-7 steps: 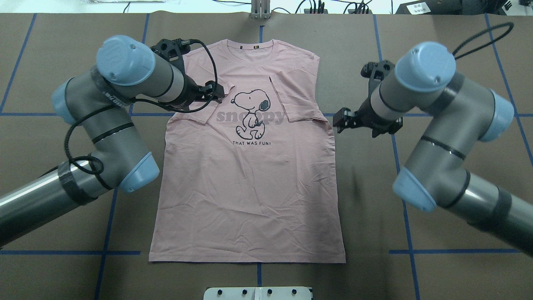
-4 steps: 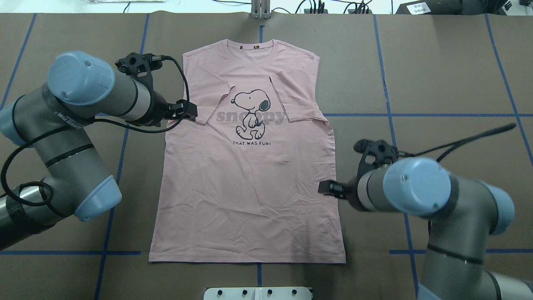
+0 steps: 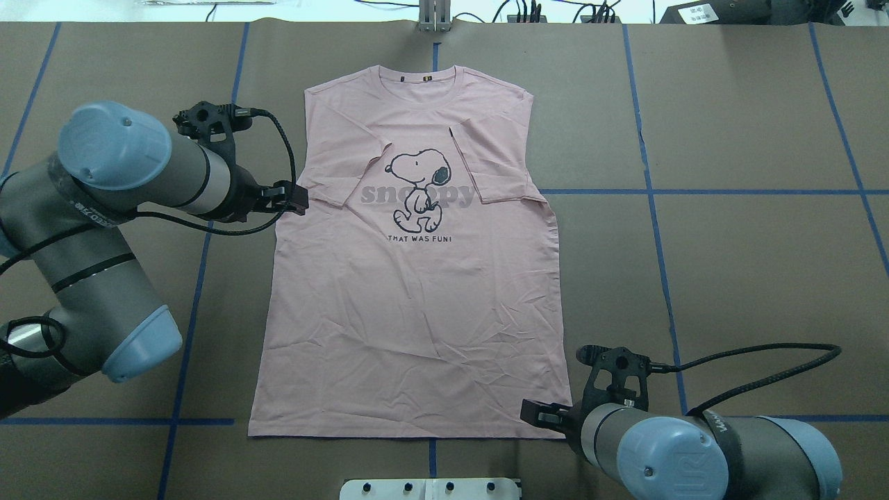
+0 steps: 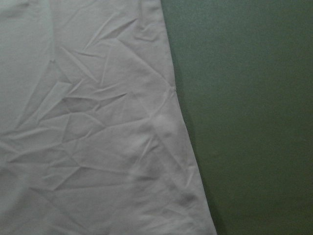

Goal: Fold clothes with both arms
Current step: 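Release the sleeve with the left gripper while the right gripper moves to the hem, then move the left gripper down to the hem corner beside the right gripper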

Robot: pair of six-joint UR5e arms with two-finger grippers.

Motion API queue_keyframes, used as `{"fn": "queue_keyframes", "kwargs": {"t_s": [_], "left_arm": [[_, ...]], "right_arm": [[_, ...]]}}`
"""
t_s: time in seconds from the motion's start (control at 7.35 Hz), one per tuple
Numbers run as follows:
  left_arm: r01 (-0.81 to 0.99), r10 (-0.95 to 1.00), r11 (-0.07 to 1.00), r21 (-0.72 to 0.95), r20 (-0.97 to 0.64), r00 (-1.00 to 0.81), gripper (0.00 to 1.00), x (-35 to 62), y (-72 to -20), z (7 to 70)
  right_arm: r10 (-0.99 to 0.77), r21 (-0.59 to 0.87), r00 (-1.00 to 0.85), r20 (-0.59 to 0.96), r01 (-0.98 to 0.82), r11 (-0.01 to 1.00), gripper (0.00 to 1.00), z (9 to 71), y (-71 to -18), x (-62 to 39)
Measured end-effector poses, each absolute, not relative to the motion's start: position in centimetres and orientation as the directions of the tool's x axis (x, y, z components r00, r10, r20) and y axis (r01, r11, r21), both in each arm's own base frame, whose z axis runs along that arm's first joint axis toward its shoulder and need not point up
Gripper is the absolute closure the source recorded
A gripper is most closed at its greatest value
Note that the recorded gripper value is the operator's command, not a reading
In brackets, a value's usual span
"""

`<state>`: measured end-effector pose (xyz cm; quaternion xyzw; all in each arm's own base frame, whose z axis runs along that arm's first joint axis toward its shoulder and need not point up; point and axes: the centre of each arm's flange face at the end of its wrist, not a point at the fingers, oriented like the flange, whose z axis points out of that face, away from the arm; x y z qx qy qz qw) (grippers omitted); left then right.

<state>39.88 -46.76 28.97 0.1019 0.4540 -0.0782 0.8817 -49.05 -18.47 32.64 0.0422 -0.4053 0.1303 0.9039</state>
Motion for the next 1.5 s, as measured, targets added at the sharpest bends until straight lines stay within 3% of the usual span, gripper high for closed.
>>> {"fn": "queue_keyframes", "kwargs": {"t_s": [0.54,0.82,1.09,1.22,1.5], "left_arm": [[0.231,-0.042,0.967,0.111,-0.819,0.572,0.00,39.7,-46.6,28.8],[0.231,-0.041,0.967,0.112,-0.820,0.571,0.00,39.7,-46.6,28.7],[0.230,-0.039,0.966,0.114,-0.822,0.568,0.00,39.6,-46.5,28.4],[0.230,-0.037,0.966,0.115,-0.823,0.566,0.00,39.5,-46.5,28.3],[0.230,-0.036,0.966,0.116,-0.825,0.565,0.00,39.5,-46.4,28.2]], "right_arm": [[0.198,-0.032,0.672,0.714,-0.251,0.967,0.05,34.6,-17.9,-50.2],[0.198,-0.040,0.676,0.710,-0.242,0.969,0.18,34.7,-17.7,-50.3],[0.197,-0.048,0.681,0.705,-0.231,0.972,0.23,34.9,-17.4,-50.4],[0.196,-0.056,0.683,0.704,-0.222,0.973,0.39,34.9,-17.2,-50.5],[0.196,-0.069,0.686,0.700,-0.208,0.976,0.81,34.9,-17.0,-50.6]]}}
